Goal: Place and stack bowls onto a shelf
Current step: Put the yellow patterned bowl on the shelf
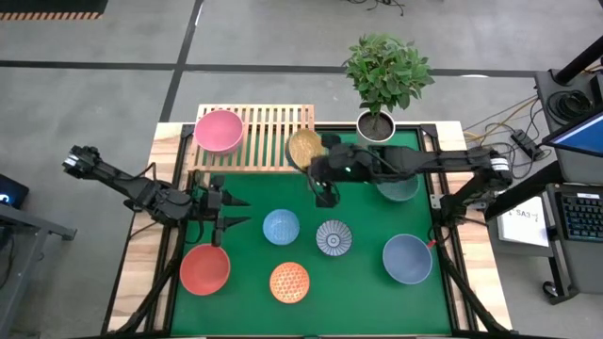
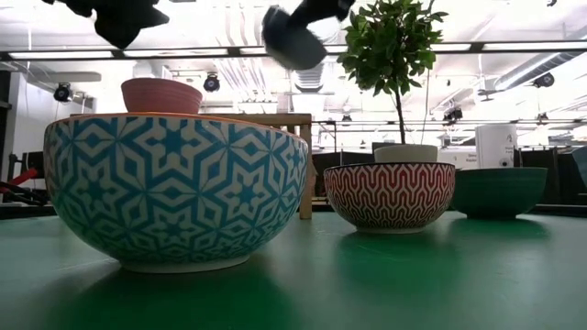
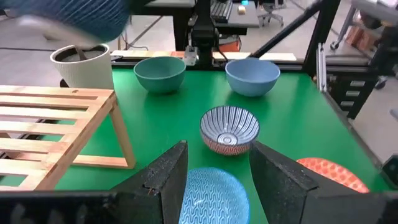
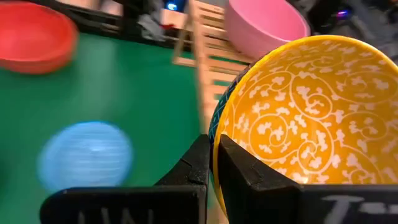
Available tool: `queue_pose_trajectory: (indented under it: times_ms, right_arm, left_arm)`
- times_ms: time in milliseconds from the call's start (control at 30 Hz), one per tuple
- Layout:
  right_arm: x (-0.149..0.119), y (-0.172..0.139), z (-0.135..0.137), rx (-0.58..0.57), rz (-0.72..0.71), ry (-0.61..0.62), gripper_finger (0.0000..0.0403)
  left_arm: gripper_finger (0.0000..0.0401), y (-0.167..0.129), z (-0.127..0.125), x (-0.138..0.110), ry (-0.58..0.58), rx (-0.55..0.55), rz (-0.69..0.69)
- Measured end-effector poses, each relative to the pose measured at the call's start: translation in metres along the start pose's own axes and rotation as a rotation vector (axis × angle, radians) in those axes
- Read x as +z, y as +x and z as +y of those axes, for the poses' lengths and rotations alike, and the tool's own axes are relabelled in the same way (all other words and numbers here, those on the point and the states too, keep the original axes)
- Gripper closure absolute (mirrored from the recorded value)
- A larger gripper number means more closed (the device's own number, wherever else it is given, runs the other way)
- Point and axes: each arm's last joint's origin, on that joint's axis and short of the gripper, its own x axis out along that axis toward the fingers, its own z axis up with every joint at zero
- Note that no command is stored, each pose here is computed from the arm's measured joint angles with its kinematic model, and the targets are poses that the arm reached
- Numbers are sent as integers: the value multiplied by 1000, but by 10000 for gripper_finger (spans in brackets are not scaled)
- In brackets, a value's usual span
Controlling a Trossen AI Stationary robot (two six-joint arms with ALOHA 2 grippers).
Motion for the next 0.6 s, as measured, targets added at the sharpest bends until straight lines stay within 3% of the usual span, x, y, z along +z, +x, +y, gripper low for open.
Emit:
queue_pose_trajectory:
  times_ms: [267,600]
  right_arm:
    - [-8,47,-33,-115,-53,5,391]
    - [-18,80,-42,-148,-66,5,390]
  left_arm:
    - [246,-4,0,11,1,-4,-19]
    - [246,-4,1,10,11,-1,-6]
